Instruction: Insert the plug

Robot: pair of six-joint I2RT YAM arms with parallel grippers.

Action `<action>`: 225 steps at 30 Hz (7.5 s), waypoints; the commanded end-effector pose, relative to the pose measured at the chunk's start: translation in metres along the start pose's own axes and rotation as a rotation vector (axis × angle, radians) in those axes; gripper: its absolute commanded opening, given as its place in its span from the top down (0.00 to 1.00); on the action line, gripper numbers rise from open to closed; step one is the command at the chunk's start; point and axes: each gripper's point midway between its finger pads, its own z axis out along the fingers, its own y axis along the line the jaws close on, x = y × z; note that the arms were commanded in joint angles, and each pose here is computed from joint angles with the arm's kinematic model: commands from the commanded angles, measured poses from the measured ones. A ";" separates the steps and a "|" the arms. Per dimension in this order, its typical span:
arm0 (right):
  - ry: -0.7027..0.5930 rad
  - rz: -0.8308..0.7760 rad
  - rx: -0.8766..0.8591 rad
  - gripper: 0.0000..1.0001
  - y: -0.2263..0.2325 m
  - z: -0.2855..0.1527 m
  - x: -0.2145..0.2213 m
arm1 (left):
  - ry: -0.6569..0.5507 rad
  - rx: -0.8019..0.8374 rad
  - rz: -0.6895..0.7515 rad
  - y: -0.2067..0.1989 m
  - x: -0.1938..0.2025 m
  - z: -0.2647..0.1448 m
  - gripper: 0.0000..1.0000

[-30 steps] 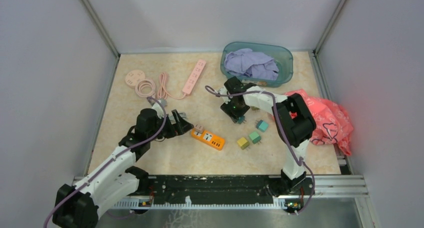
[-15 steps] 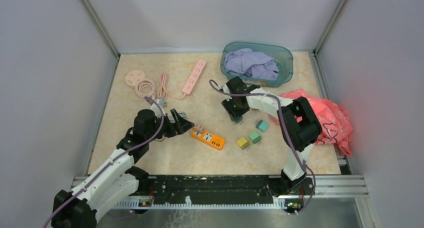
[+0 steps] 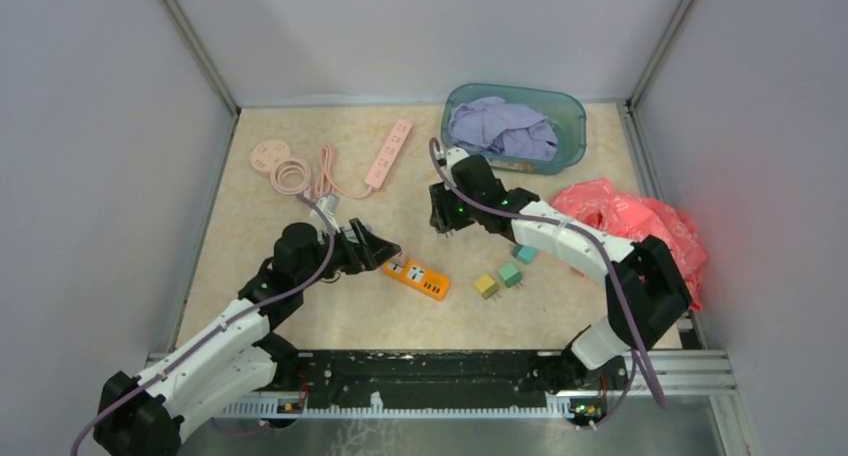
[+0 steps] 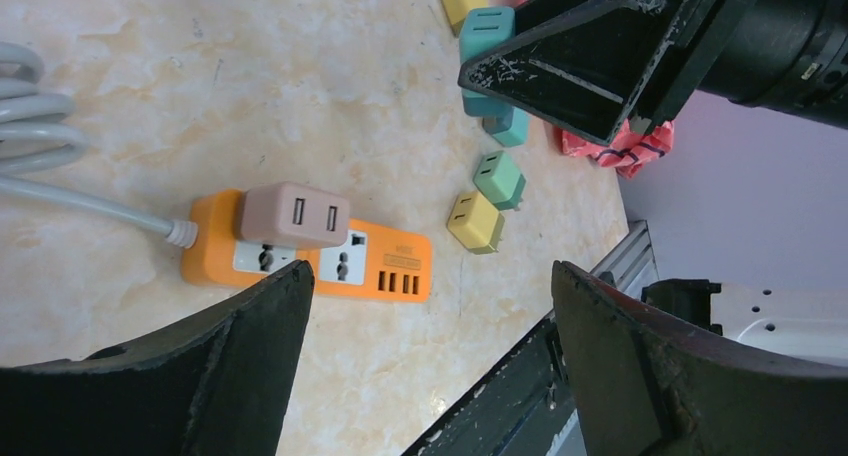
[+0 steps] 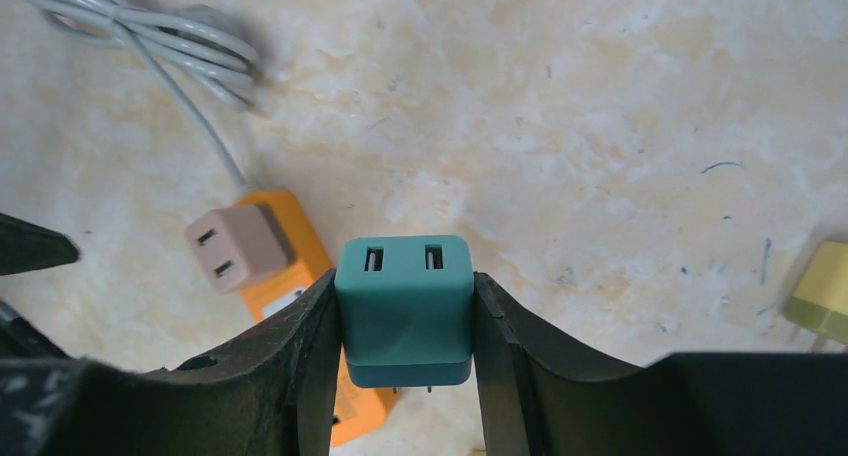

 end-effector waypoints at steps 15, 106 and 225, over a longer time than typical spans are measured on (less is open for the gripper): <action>-0.482 0.377 -0.236 0.84 0.068 -0.075 -0.068 | -0.201 0.139 0.059 -0.059 -0.027 0.020 0.14; -0.390 -0.531 -0.756 0.21 0.109 -0.146 -0.040 | -0.070 0.714 0.562 -0.125 -0.012 -0.025 1.00; 0.168 -0.542 -0.116 1.00 0.096 0.002 0.050 | 0.024 -0.354 -0.402 0.108 0.070 0.034 0.52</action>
